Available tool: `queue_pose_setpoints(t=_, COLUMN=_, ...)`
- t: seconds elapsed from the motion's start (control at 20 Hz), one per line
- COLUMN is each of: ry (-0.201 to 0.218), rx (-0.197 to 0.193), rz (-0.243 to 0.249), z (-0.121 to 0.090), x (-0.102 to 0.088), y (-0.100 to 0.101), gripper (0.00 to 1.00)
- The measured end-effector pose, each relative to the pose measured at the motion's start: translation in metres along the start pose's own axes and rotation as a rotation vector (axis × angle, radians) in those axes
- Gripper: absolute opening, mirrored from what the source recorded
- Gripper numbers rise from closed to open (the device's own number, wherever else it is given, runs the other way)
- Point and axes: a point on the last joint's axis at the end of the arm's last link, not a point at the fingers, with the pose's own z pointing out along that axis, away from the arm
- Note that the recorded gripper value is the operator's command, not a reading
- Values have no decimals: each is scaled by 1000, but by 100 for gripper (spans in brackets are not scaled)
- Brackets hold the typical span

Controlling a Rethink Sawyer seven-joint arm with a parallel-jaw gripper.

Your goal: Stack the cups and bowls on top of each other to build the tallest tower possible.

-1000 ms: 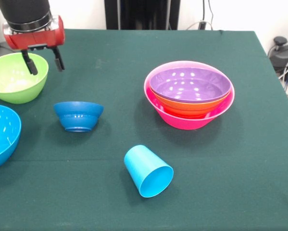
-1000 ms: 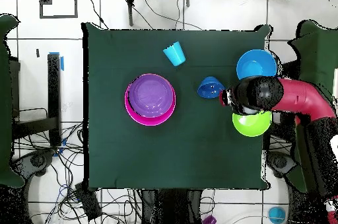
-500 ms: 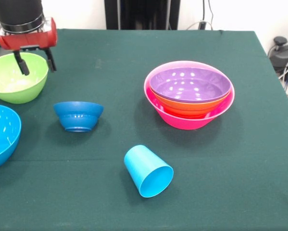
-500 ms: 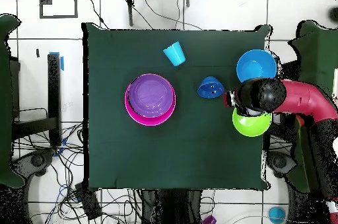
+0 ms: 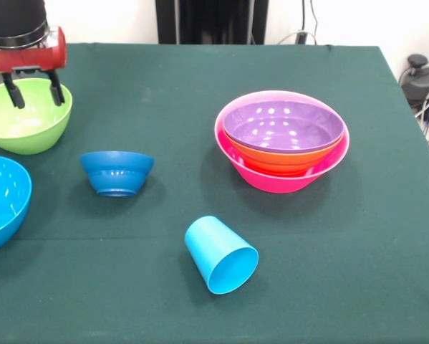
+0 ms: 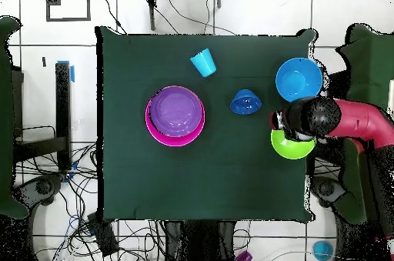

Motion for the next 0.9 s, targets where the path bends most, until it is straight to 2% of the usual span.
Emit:
queue_pose_setpoints(t=0.2, ry=4, rx=5, rz=-3, z=2, x=3, y=-2, gripper=100)
queue_pose_setpoints(t=0.9, ry=35, rx=-2, rz=-43, z=-3, x=19, y=20, gripper=100)
